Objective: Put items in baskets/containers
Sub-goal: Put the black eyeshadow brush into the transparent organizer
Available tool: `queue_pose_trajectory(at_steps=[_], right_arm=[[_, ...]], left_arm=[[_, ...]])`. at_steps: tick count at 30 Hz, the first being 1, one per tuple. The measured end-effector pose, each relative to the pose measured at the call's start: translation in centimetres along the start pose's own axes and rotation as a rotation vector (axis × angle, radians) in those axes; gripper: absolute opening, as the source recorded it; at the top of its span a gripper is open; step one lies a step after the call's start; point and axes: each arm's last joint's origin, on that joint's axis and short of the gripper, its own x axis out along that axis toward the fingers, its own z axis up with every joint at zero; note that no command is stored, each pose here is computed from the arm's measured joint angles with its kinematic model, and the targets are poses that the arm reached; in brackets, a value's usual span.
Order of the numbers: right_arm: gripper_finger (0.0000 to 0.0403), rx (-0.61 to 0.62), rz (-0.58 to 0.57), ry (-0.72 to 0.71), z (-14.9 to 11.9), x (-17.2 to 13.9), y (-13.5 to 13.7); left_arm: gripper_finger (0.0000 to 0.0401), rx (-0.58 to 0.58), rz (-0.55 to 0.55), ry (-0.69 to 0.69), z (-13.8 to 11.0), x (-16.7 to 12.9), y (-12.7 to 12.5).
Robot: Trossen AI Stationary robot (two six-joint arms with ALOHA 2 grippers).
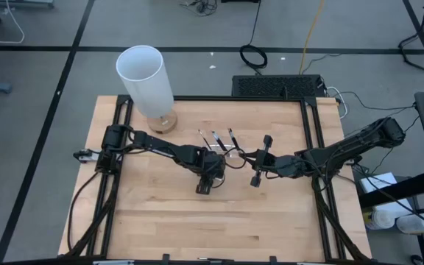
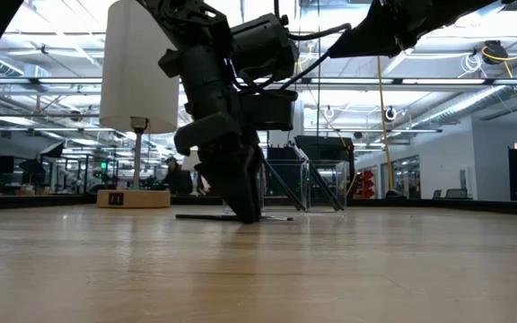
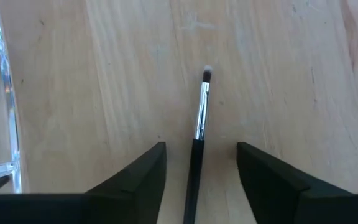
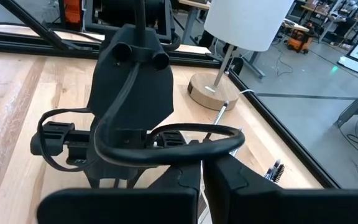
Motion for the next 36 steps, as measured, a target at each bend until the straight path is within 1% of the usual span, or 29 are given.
queue_pose_trajectory(at_steps=[8,16,18,21,23,28,31,36], right_arm=[[0.0004,0.005,0.001,-0.001,0.0,0.0,0.0],[0.0004,0.01,0.003,-0.001,0.0,0.0,0.0],[0.0004,0.011,0.003,-0.002,0.0,0.0,0.0],[0.0004,0.01,0.003,-0.002,0.0,0.0,0.0],[0.0004,0.014,0.003,-0.002,0.0,0.0,0.0],[0.0004,0.022,0.002,-0.002,0.0,0.0,0.0],[0.0004,0.023,-0.001,-0.001,0.0,0.0,-0.1],[0.0004,0.027,-0.005,0.0,0.0,0.1,-0.1]], left_arm=[[0.0103,0.005,-0.006,0.029,-0.3,0.1,-0.1],[0.0029,0.04,-0.014,0.036,-0.3,0.2,-1.2],[0.0012,0.028,-0.009,0.034,-0.4,0.4,-1.3],[0.0012,-0.019,-0.003,0.031,-0.7,0.6,-1.3],[0.0015,-0.027,-0.002,0.028,-0.9,0.7,-1.5],[0.0007,-0.059,0.012,-0.004,-0.8,0.9,-1.7],[0.0013,-0.056,0.012,-0.023,-0.6,0.9,-1.7],[0.0006,-0.054,0.013,-0.033,-0.5,0.9,-1.8]])
